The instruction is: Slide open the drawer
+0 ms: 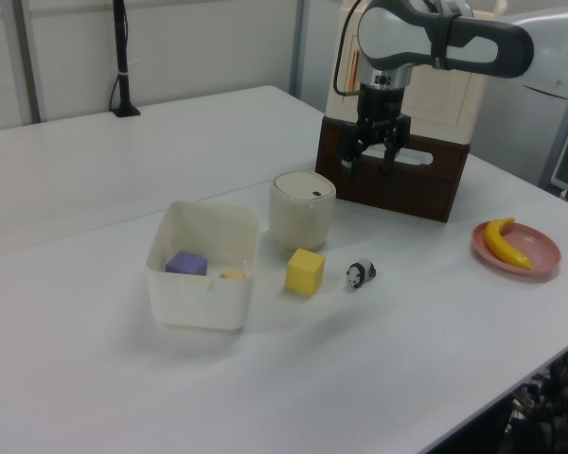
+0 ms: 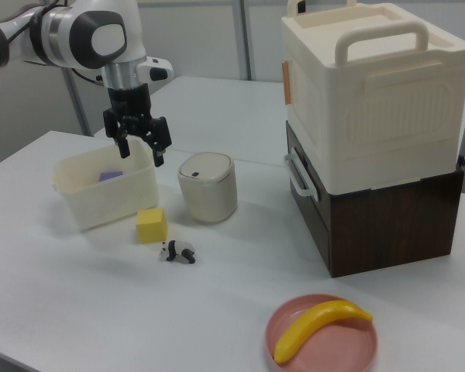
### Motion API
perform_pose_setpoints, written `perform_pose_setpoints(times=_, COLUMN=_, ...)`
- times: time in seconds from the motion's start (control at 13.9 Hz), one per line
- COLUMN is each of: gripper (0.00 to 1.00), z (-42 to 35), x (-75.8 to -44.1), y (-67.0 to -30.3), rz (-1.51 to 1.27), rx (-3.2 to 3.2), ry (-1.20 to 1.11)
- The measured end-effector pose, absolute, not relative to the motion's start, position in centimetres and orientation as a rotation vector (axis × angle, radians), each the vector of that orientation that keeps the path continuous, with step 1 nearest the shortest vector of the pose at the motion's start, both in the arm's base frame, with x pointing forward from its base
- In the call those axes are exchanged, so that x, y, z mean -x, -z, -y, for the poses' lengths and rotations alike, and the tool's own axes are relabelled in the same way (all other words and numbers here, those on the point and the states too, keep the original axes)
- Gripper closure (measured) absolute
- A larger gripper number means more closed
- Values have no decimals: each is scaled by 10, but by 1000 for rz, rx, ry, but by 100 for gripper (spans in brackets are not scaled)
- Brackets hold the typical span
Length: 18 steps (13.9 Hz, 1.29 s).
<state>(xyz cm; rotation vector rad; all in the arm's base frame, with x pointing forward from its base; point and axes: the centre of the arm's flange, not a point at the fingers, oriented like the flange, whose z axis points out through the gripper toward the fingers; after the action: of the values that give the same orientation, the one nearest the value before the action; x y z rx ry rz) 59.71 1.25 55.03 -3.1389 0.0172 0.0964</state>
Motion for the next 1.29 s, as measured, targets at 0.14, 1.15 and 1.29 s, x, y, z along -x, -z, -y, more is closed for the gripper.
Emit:
perform_pose_setpoints(times=0.14, gripper=0, z=-12, x=-597, y=-550, rz=-17, rx=3139, ry=-97)
perform_pose_setpoints(times=1.15, gripper=0, z=-12, x=-597, y=-541, rz=-13, rx=3139, ry=-124)
perform_pose_setpoints(times=1.29, gripper=0, z=-12, x=-598, y=-540, rz=-13, rx=3139, ry=-128)
